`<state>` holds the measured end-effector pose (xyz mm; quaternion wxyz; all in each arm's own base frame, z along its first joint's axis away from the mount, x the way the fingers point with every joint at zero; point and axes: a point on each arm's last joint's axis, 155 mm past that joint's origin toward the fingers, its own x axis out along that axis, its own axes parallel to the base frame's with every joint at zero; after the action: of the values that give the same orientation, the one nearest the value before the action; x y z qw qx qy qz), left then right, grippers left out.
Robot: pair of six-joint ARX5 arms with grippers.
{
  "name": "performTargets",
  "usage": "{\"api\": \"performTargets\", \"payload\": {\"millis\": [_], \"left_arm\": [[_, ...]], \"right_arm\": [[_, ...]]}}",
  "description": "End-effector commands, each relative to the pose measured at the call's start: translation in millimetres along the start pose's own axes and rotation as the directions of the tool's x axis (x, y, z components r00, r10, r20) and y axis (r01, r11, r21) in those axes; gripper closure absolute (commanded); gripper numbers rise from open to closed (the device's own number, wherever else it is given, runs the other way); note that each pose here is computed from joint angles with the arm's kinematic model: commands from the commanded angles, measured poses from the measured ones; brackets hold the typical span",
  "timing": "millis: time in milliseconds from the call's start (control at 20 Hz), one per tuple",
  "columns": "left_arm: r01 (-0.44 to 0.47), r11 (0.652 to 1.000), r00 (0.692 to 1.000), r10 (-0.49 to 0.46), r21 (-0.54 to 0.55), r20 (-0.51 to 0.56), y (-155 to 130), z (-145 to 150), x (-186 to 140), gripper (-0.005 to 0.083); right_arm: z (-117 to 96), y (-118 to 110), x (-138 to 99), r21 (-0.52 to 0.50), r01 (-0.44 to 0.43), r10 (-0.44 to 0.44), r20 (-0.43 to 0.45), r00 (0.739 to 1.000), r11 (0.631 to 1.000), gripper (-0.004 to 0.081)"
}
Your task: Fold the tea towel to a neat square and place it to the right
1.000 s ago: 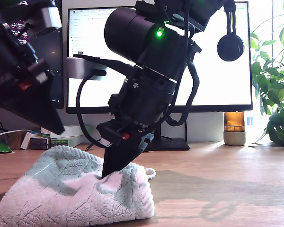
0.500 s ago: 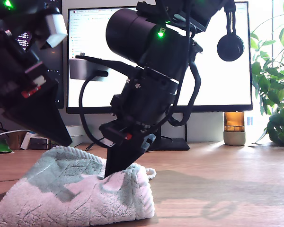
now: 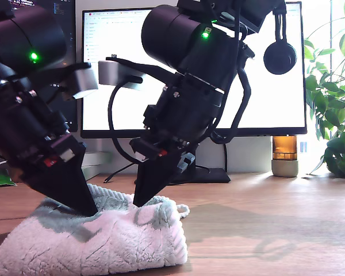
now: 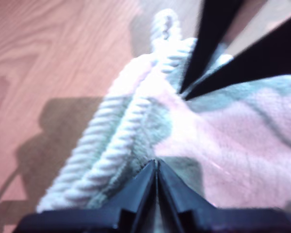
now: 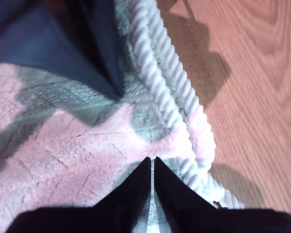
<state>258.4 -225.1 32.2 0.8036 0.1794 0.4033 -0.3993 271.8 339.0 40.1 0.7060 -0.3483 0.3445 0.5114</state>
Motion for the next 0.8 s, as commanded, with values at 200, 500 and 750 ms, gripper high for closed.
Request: {"api": "performTargets", "payload": {"millis": [200,500,750], "left_arm": [[0.007,1.000,0.998,-0.007,-0.007,-0.063,-1,-22,12,0.0797],[0.010,1.000,0.997,-0.011,-0.011,-0.081,-1,-26,15,0.0797],[0.001,1.000,1.000,-0.001,0.013,-0.006,0,-6,5,0.0797]], "right_arm": [[-13,4,17,0.014,-0.023,0.024,-0.036,0.999,1.000,0.0780],[-17,5,22,0.018,-0.032,0.033,-0.050,0.998,0.999,0.0780],[-6,-1,16,0.036,-0.007,0.007,-0.012,1.000,0.999,0.0780]]}}
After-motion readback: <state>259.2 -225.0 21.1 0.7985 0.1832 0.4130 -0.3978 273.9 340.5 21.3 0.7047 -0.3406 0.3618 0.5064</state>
